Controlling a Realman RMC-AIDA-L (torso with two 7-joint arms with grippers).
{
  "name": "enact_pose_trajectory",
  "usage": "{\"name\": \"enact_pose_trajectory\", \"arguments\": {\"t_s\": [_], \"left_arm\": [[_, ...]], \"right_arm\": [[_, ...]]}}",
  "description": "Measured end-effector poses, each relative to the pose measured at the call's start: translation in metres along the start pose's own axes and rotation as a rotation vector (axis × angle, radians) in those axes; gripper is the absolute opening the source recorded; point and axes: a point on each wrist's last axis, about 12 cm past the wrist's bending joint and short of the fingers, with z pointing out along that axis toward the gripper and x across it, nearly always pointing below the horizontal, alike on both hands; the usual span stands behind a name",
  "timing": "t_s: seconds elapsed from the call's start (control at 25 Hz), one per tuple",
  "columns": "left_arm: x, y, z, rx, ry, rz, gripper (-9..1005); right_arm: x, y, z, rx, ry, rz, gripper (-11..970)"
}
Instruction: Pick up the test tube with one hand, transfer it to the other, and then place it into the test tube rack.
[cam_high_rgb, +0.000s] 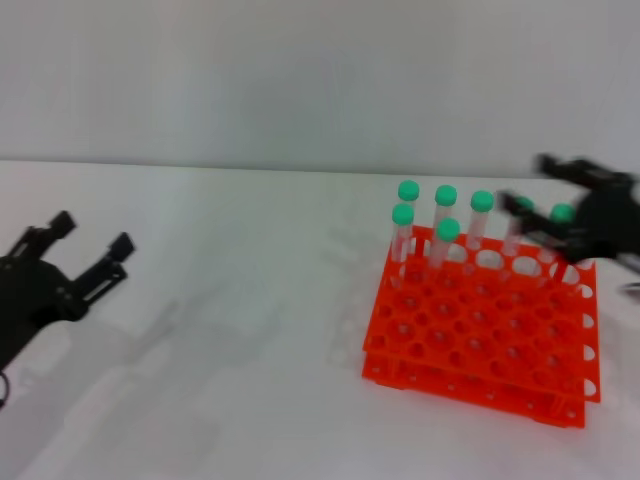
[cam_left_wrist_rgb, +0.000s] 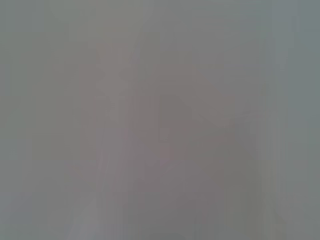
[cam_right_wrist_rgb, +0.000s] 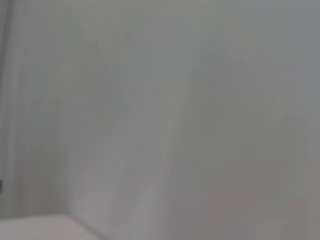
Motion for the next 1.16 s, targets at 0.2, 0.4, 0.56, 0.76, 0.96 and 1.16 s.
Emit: {"name": "enact_pose_trajectory", "arguments": {"t_s": [0.2,0.4,0.56,0.76,0.96,1.16], "left_arm": [[-0.005,0.009,-0.007,-0.096,-0.064,0.017,875],[-0.010,0.014,-0.008,-0.172,-0.129,0.027,875],[-0.011,0.015,-0.008,-0.203,-0.160,0.027,875],[-0.011,0.013,-0.002,-0.215,-0.178,0.036,875],[-0.015,0.018,0.008,-0.253,-0.201,0.050,875],[-0.023,0.023,0.014,-0.288,-0.248,0.057,875]], "right_arm": [[0.012,-0.025,-0.064,0.157,-0.061,0.069,643],[0.034,-0.034,-0.126,0.334,-0.145,0.136,644],[0.048,-0.025,-0.152,0.409,-0.171,0.147,644],[0.060,-0.015,-0.163,0.445,-0.141,0.144,644],[0.065,-0.010,-0.164,0.464,-0.143,0.134,644],[0.065,-0.007,-0.166,0.490,-0.175,0.127,644]]}}
